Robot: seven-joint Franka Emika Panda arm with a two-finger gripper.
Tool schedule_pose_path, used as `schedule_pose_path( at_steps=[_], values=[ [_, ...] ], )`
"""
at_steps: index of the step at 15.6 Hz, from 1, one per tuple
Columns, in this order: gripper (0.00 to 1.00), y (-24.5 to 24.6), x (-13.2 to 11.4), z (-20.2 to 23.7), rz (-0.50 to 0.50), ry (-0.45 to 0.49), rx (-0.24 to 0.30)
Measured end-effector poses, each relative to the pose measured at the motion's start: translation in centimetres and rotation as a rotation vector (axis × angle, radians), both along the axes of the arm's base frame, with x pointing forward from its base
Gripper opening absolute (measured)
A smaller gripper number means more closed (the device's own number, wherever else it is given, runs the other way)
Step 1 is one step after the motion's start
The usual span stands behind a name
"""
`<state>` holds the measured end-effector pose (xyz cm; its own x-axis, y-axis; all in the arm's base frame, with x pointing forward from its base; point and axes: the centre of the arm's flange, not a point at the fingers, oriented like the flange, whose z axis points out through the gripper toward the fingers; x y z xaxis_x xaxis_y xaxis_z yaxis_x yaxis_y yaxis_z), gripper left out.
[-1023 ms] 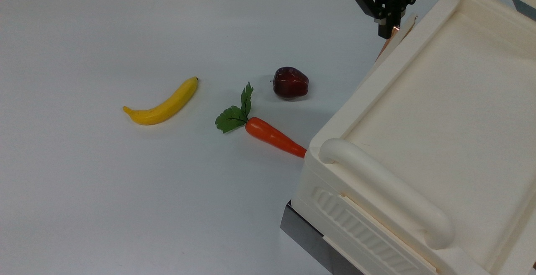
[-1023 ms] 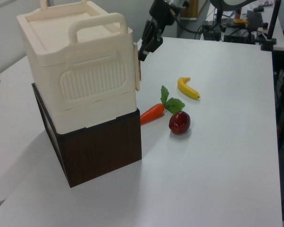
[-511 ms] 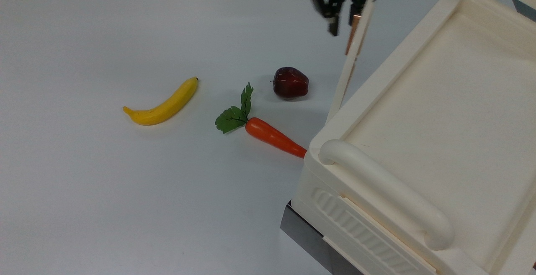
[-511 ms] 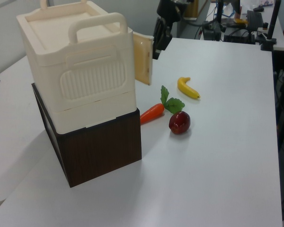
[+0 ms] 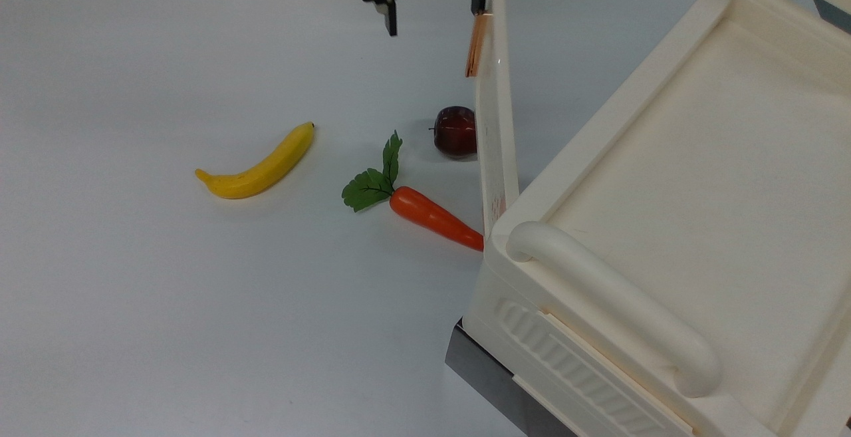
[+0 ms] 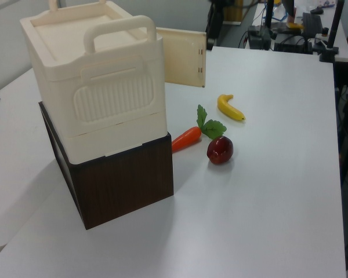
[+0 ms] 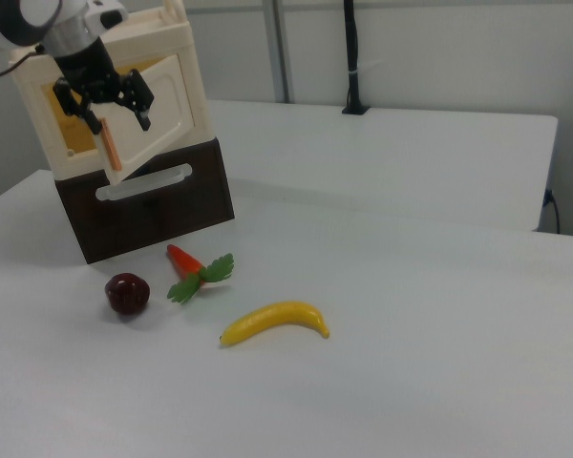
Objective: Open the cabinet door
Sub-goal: 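Pull the gripped door edge outward, swinging the door open on its hinge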
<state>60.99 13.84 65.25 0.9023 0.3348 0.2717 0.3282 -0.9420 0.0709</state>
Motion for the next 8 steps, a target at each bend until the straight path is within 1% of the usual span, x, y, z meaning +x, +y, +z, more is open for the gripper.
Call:
schedule_pose_path(
  at_steps=[4, 6, 8],
  values=[
    [1.0, -2.3, -2.8, 4.9, -0.031, -0.032, 0.002],
    [1.0, -2.3, -3.6, 5.8, -0.03, -0.039, 0.003],
    [1.0, -1.7, -3.7, 5.7, -0.02, -0.038, 0.004]
  ],
)
